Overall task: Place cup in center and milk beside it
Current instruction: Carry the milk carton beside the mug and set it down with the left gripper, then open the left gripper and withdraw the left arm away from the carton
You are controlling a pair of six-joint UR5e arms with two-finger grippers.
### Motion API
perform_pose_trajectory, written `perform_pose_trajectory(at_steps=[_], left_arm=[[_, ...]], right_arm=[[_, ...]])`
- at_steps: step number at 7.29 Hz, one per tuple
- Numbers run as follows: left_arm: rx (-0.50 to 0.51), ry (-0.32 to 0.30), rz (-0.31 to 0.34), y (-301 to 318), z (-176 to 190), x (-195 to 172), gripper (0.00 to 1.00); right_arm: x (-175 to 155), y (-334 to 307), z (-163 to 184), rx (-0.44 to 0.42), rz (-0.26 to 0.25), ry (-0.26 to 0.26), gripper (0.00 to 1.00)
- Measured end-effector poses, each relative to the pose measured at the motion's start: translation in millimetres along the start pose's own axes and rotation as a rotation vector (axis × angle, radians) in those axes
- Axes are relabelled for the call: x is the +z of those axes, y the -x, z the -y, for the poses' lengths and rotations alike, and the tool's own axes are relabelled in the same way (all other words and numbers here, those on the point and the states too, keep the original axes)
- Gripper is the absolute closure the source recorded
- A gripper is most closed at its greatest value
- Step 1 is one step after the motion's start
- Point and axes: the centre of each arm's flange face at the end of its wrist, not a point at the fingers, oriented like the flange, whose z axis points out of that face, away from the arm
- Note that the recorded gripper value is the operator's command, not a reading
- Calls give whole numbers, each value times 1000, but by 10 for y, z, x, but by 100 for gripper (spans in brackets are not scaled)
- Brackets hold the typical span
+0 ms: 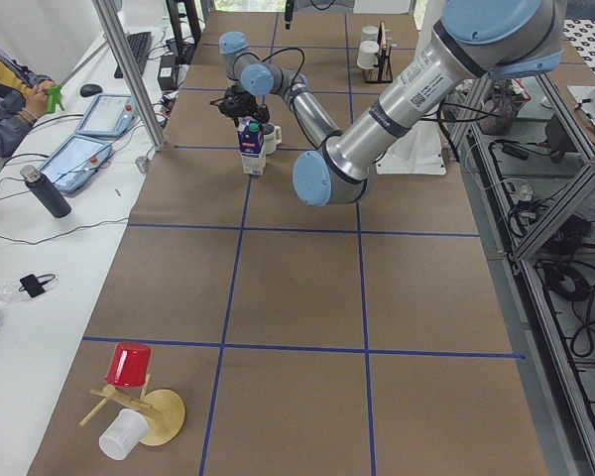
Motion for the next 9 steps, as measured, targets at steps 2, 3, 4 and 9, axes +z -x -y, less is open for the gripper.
perform_pose_trajectory(at_steps=[2,3,4,9], left_arm=[[21,19,-44,189,52,-338,2],[49,26,-85,314,192,-601,2],[145,15,-123,463,368,-768,2],[1058,-221,-107,959,1987,-1086,2]], right_arm=[[-5,14,14,-1,1,-2,0],[-2,6,12,-1,1,-1,0],[4,-22,7,-1,0,0,0],[-12,-113,21,-17,-8,-2,0]])
